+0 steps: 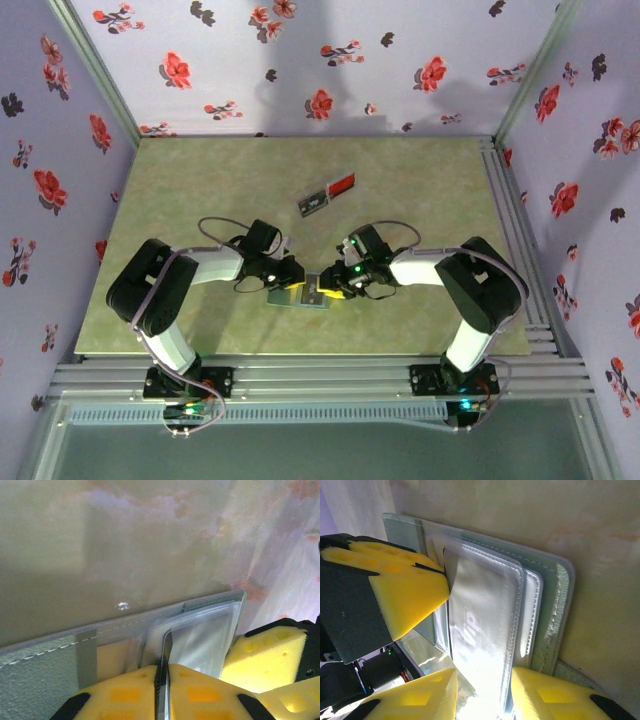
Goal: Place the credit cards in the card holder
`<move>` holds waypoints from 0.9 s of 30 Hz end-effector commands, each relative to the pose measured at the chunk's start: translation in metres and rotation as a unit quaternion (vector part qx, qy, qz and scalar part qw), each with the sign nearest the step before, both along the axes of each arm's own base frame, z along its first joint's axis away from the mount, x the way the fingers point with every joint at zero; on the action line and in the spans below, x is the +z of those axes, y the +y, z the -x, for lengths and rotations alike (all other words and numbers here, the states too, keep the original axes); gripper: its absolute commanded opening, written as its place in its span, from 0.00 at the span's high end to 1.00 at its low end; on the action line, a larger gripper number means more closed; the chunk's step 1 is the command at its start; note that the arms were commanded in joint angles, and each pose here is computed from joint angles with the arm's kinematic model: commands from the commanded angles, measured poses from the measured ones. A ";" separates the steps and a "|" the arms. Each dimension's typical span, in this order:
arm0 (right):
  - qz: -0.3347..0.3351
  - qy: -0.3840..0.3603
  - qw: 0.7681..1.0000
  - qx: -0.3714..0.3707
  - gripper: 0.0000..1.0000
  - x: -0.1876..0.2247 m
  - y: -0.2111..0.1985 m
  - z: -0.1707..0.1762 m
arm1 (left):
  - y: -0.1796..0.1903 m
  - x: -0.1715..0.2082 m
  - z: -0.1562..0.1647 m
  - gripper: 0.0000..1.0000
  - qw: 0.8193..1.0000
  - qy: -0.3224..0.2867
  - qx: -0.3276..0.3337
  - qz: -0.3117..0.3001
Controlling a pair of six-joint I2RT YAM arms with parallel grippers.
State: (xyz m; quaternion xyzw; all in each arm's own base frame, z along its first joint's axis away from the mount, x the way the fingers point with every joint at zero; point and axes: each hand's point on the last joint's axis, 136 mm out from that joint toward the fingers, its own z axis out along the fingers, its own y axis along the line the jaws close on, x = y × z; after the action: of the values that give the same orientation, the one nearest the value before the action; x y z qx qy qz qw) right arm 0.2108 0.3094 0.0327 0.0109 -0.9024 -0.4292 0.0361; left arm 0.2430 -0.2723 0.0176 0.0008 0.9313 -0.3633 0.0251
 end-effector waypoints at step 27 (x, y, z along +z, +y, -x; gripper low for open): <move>0.005 0.004 1.000 -0.030 0.75 -0.011 -0.001 -0.001 | 0.011 -0.035 0.019 0.84 0.999 0.037 0.012 -0.023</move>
State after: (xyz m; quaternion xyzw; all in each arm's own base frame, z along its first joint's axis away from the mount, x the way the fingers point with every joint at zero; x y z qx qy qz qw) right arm 0.2141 0.3074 0.0299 -0.0079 -0.9054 -0.4240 0.0209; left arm 0.2440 -0.2757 0.0180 -0.0016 0.9226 -0.3845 0.0305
